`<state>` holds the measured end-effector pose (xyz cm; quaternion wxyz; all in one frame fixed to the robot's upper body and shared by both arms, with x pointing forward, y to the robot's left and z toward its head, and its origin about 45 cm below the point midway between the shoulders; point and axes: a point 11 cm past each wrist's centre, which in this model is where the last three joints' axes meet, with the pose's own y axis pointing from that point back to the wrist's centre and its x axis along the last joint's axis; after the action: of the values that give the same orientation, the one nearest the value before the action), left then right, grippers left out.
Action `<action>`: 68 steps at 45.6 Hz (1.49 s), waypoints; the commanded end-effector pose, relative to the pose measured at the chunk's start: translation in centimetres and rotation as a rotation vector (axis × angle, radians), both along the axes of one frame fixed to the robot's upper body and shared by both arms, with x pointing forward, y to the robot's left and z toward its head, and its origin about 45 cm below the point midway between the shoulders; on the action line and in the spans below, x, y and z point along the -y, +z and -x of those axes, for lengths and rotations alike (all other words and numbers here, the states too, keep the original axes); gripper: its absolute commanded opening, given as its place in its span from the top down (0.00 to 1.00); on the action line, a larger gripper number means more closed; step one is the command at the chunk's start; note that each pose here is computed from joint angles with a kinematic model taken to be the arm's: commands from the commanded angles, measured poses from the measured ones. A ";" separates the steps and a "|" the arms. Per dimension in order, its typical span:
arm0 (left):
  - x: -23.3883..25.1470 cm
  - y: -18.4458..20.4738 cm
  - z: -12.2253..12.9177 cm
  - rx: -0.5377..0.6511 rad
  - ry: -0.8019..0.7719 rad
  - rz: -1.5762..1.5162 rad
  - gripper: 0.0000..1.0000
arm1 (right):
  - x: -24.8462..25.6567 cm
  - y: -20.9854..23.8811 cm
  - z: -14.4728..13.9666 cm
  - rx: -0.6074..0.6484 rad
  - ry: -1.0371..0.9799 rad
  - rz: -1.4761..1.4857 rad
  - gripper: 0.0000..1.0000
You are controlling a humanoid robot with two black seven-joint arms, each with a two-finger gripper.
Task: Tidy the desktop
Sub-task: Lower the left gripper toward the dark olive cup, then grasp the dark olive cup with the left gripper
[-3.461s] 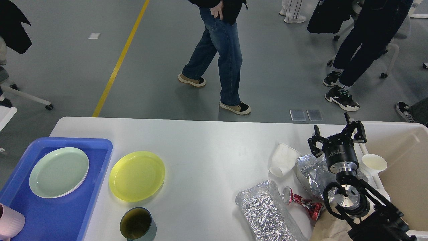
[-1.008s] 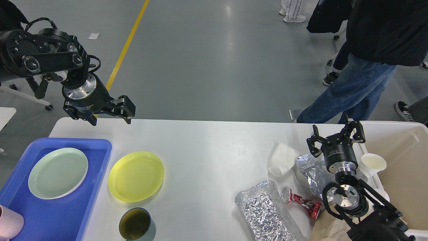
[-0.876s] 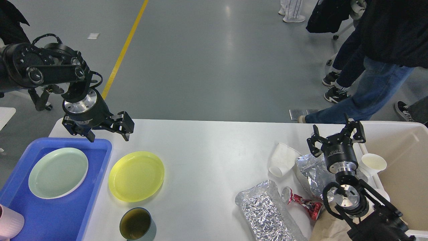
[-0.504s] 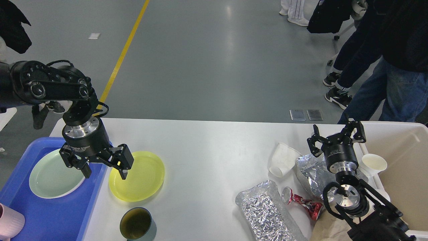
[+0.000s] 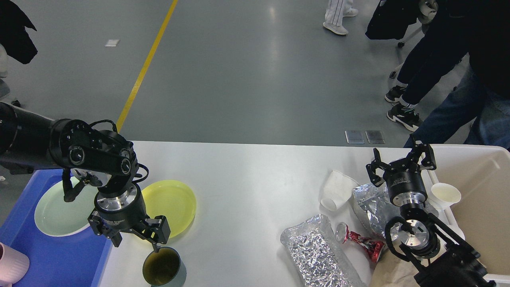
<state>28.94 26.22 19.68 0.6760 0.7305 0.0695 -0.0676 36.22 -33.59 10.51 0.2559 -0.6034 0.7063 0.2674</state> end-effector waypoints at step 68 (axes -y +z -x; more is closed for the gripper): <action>0.3 -8.5 4.1 0.108 -0.046 -0.113 0.79 | 0.0 0.0 0.0 0.000 0.000 0.000 0.00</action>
<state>24.79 25.64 11.19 0.6381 0.7686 0.0210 -0.0407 36.22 -33.59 10.51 0.2562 -0.6033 0.7064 0.2674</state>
